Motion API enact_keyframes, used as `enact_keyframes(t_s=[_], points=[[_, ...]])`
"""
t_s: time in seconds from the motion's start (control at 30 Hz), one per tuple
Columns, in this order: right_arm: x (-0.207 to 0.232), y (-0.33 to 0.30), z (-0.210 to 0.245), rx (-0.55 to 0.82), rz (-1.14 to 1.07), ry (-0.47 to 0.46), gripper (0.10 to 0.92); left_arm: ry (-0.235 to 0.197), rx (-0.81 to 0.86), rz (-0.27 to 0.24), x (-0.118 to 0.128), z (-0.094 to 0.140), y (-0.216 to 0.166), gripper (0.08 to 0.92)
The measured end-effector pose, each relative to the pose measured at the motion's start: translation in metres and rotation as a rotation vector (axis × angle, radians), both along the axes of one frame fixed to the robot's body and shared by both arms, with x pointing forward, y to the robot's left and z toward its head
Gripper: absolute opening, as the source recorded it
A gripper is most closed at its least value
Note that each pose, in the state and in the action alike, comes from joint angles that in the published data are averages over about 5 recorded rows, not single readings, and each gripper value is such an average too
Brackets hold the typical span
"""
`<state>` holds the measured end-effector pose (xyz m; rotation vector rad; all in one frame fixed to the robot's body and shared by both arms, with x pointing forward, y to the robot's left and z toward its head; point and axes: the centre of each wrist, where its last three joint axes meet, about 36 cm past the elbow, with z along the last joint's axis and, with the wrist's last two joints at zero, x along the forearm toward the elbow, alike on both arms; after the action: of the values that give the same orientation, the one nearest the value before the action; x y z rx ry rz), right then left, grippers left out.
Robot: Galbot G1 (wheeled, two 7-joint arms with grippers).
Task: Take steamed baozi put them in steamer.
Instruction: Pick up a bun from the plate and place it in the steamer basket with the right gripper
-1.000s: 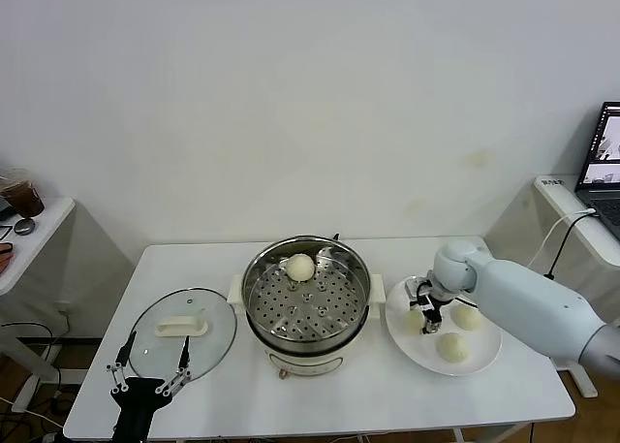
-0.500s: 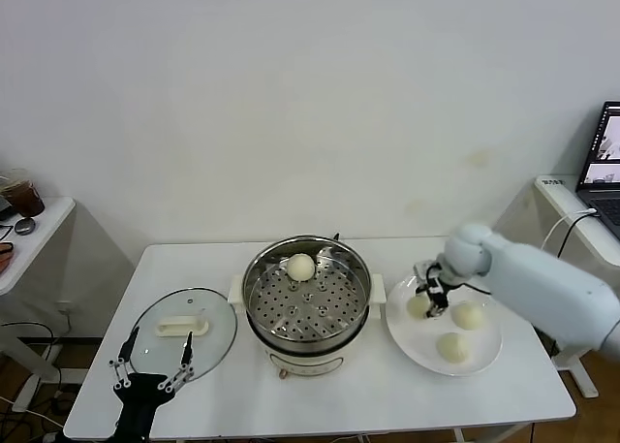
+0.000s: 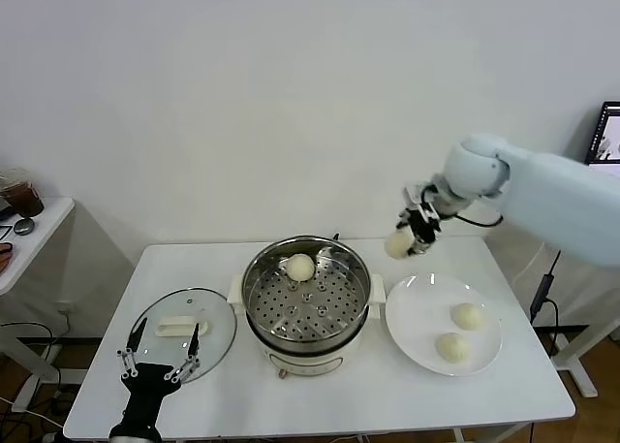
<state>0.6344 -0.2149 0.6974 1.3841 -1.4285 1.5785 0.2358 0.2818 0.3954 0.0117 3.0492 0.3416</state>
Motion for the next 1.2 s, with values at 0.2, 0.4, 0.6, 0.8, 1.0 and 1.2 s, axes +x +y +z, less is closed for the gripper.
enact_keyframes(t_s=[0.2,0.4,0.6,0.8,1.0,1.2], points=[[-0.005,0.071,0.005,0.032,0.019,0.031,0.552,-0.012,0.008,0.017,0.003,0.001,0.004,0.823],[-0.008,0.137,-0.018,0.043,0.013,0.080,0.551,-0.021,0.015,0.035,0.005,0.002,0.009,0.823],[-0.009,0.188,-0.047,0.045,-0.011,0.114,0.551,-0.022,0.021,0.047,0.004,0.003,0.013,0.823],[-0.013,0.225,-0.077,0.040,-0.027,0.140,0.551,-0.027,0.022,0.056,0.004,0.003,0.015,0.823],[-0.017,0.249,-0.100,0.032,-0.034,0.157,0.556,-0.024,0.020,0.059,0.005,0.001,0.016,0.823],[-0.018,0.261,-0.115,0.025,-0.043,0.165,0.581,-0.026,0.019,0.060,0.005,0.000,0.017,0.823]])
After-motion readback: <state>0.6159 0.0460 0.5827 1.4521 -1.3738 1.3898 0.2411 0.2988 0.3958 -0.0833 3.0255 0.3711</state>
